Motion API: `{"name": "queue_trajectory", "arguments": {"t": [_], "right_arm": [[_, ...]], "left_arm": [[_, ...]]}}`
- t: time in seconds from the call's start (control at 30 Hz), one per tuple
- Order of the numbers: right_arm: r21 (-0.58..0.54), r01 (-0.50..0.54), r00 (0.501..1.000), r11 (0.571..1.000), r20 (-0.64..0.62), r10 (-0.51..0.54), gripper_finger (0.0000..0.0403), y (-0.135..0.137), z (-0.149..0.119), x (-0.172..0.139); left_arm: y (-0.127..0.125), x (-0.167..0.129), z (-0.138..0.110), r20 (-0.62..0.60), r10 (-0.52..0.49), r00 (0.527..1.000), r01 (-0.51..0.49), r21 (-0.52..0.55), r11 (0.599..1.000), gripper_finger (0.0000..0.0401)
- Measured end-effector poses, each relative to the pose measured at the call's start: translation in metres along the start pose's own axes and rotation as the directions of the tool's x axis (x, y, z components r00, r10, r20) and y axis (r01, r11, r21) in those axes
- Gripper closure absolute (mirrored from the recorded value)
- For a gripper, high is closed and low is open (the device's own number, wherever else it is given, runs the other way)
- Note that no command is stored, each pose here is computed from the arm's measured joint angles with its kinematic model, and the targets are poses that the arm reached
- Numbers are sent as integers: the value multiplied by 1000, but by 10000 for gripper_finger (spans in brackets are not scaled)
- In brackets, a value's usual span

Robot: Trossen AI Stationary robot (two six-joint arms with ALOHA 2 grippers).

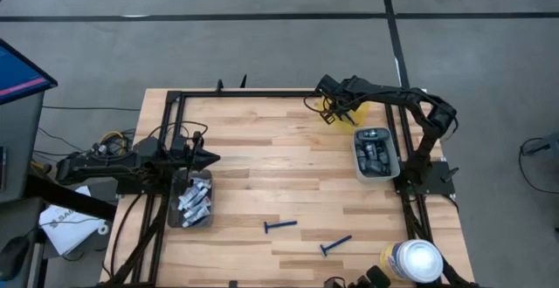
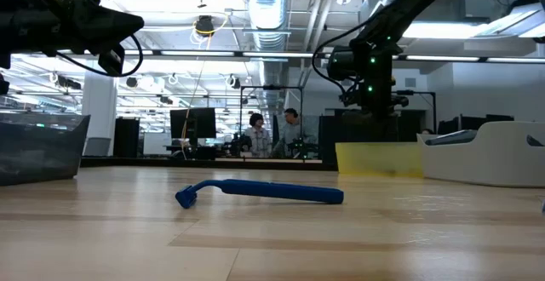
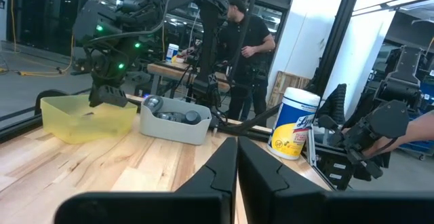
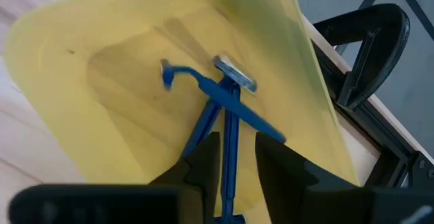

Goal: Pick & Place Travel size toiletries
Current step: Put the blue razor into the yellow bin

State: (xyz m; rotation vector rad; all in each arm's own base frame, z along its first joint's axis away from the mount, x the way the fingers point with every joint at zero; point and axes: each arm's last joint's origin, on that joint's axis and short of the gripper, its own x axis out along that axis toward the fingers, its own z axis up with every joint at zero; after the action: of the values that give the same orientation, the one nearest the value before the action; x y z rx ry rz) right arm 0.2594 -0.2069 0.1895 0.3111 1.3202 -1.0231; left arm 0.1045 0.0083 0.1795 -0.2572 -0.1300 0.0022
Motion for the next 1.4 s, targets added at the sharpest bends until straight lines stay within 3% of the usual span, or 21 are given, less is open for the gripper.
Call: {"name": "queue_trajectory", "arguments": {"t": [0.17,0.33,0.53,0.73,0.97,1.17,1.4], "right_arm": [[-12,-21,1000,1000,3,21,266,0,2,-10],[-45,-127,980,991,146,132,196,1,11,-60],[-149,-314,861,938,372,347,170,4,3,-151],[-379,-451,701,808,411,583,190,29,-43,-220],[-620,-498,637,606,212,741,199,90,-120,-261],[-739,-493,664,459,21,747,196,151,-188,-267],[-812,-437,763,386,-109,637,190,215,-255,-243]], "left_arm": [[0,0,0,0,0,1000,0,0,1000,395],[0,0,0,0,0,1000,0,0,1000,394],[0,0,0,0,0,1000,0,0,1000,394],[0,0,0,0,0,1000,0,0,1000,395],[0,0,0,0,0,1000,0,0,1000,394],[0,0,0,1,0,1000,0,0,1000,394],[0,0,0,1,0,1000,0,0,1000,395]]}}
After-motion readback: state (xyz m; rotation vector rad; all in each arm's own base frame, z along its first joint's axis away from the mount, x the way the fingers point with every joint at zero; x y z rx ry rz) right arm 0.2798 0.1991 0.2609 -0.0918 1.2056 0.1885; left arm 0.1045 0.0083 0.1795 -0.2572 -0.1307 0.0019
